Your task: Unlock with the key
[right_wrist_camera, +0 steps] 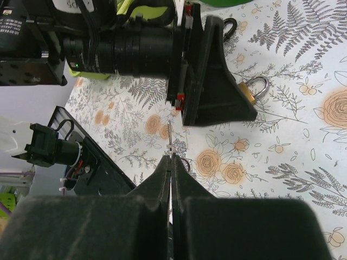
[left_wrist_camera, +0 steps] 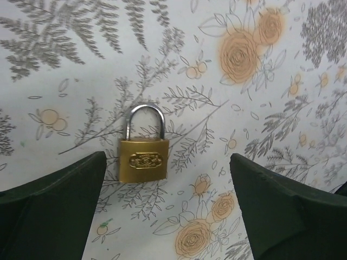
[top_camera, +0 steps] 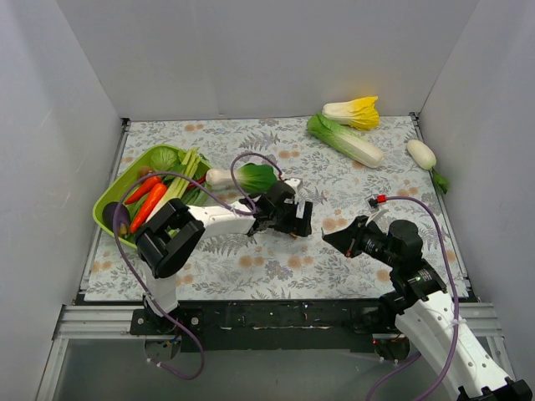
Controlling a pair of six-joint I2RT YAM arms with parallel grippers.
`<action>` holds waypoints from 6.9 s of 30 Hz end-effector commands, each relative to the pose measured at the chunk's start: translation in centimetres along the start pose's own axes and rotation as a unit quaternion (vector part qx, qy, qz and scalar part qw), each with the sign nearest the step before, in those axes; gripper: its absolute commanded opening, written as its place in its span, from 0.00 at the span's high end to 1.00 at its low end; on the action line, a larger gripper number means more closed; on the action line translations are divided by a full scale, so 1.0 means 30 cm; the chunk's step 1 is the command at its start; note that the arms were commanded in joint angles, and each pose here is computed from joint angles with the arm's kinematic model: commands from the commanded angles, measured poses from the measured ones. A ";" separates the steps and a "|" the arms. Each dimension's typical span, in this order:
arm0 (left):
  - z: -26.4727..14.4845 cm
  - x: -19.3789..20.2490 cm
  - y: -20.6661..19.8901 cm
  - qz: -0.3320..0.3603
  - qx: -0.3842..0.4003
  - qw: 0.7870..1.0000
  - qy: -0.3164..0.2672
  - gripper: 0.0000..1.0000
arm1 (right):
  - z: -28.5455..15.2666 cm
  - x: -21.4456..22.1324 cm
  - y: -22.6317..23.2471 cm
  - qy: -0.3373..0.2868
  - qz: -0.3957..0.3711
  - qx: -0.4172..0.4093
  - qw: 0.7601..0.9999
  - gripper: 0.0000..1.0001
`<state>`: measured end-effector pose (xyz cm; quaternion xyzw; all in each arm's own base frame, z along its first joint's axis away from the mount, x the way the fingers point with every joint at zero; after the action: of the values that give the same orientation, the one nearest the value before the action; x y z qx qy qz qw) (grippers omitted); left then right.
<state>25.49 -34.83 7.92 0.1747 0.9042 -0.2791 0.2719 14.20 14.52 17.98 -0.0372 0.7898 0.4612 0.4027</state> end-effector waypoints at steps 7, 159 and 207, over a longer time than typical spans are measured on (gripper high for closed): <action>0.023 0.102 0.055 0.156 -0.132 0.976 0.079 0.18 | 0.002 -0.004 0.015 -0.008 0.005 -0.020 1.000 0.99; -0.227 0.040 -0.316 -0.277 0.100 0.941 -0.166 1.00 | 0.224 -0.100 -0.032 -0.103 0.023 0.044 0.993 0.99; -0.270 0.076 -0.317 -0.126 0.145 0.957 -0.217 1.00 | 0.170 -0.136 -0.003 -0.095 0.031 0.019 0.995 0.99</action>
<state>19.36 -36.61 15.61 -0.0524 0.7921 -0.4384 0.4215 16.80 17.43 13.34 0.0101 0.8255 0.4379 0.3560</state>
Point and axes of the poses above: each gripper's point midway between its finger pads, its own z axis out along the fingers, its own y axis along the line the jaws close on, x = y × z, the point moved 5 cm from there along -z, back along the fingers, and after that the axes turned 4 degrees about z, right-handed, at the moved point
